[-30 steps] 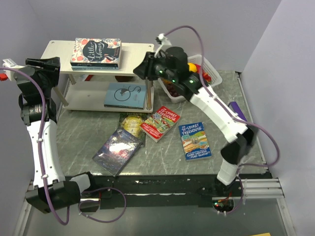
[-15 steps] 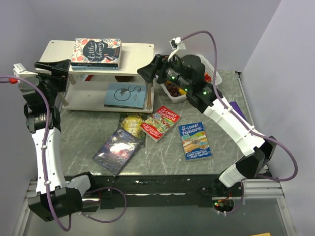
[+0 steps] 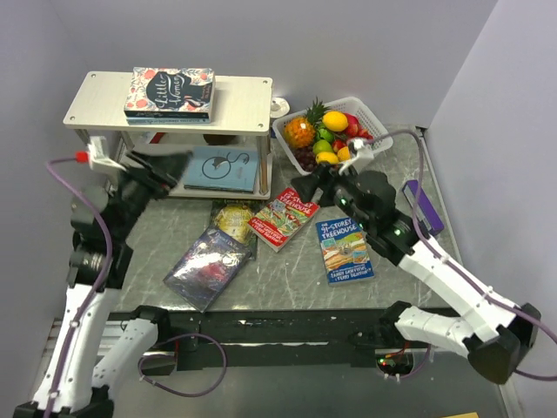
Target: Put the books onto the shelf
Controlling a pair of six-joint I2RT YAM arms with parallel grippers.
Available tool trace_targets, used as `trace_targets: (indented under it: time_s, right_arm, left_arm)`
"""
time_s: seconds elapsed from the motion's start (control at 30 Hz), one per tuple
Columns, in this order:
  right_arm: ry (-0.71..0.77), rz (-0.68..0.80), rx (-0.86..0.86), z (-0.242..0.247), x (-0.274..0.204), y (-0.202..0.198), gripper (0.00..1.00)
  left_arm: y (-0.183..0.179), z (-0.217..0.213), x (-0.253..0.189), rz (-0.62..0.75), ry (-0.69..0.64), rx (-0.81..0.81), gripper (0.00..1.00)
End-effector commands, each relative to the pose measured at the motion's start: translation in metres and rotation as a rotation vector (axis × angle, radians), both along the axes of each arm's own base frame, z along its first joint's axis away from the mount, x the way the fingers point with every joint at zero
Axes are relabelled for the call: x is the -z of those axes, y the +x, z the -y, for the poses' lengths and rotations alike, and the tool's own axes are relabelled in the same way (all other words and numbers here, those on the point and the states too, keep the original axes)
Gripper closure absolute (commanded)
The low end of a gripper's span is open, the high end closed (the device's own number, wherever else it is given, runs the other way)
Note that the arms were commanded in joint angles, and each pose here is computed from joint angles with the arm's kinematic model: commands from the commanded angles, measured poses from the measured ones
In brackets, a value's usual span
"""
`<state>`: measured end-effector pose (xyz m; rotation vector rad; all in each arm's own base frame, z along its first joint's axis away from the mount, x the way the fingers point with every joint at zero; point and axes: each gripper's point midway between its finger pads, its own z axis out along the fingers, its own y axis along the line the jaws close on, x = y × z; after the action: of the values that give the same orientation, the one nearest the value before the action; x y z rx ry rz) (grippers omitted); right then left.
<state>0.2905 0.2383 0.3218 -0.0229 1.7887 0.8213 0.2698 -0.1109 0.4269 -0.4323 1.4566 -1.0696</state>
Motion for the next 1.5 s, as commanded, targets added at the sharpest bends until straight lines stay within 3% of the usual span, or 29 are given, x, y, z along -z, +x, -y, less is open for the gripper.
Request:
trace_targets:
  time_s: [0.0, 0.17, 0.33, 0.4, 0.7, 0.83, 0.93, 1.2, 1.43, 1.47]
  right_arm:
    - [-0.095, -0.152, 0.123, 0.037, 0.068, -0.004, 0.19]
    - [-0.057, -0.391, 0.154, 0.064, 0.151, -0.021, 0.16]
    - [-0.132, -0.424, 0.188, 0.082, 0.182, -0.014, 0.14]
    - [-0.124, -0.476, 0.094, 0.065, 0.193, -0.019, 0.15]
    - [0.186, -0.559, -0.139, 0.002, 0.205, -0.021, 0.14]
    - [0.249, -0.554, -0.134, -0.009, 0.202, -0.005, 0.11]
    - [0.263, -0.643, -0.13, -0.019, 0.214, 0.006, 0.1]
    - [0.307, -0.835, -0.126, -0.035, 0.256, 0.002, 0.11]
    - [0.431, -0.843, -0.137, -0.05, 0.265, 0.007, 0.16]
    - [0.477, -0.777, -0.16, -0.053, 0.253, 0.015, 0.18]
  left_arm:
    - [-0.009, 0.024, 0.07, -0.128, 0.079, 0.058, 0.24]
    - [-0.033, 0.072, 0.17, -0.315, 0.13, 0.222, 0.24]
    - [-0.048, 0.122, 0.238, -0.469, 0.177, 0.322, 0.22]
    - [-0.05, 0.139, 0.258, -0.507, 0.171, 0.355, 0.22]
    - [-0.032, 0.149, 0.319, -0.656, 0.132, 0.272, 0.2]
    - [-0.023, 0.158, 0.327, -0.649, 0.093, 0.254, 0.19]
    - [-0.017, 0.163, 0.329, -0.652, 0.07, 0.236, 0.19]
    - [-0.018, 0.157, 0.337, -0.701, 0.154, 0.186, 0.2]
    - [-0.031, 0.145, 0.339, -0.711, 0.166, 0.182, 0.22]
    - [-0.033, 0.143, 0.34, -0.712, 0.168, 0.181, 0.22]
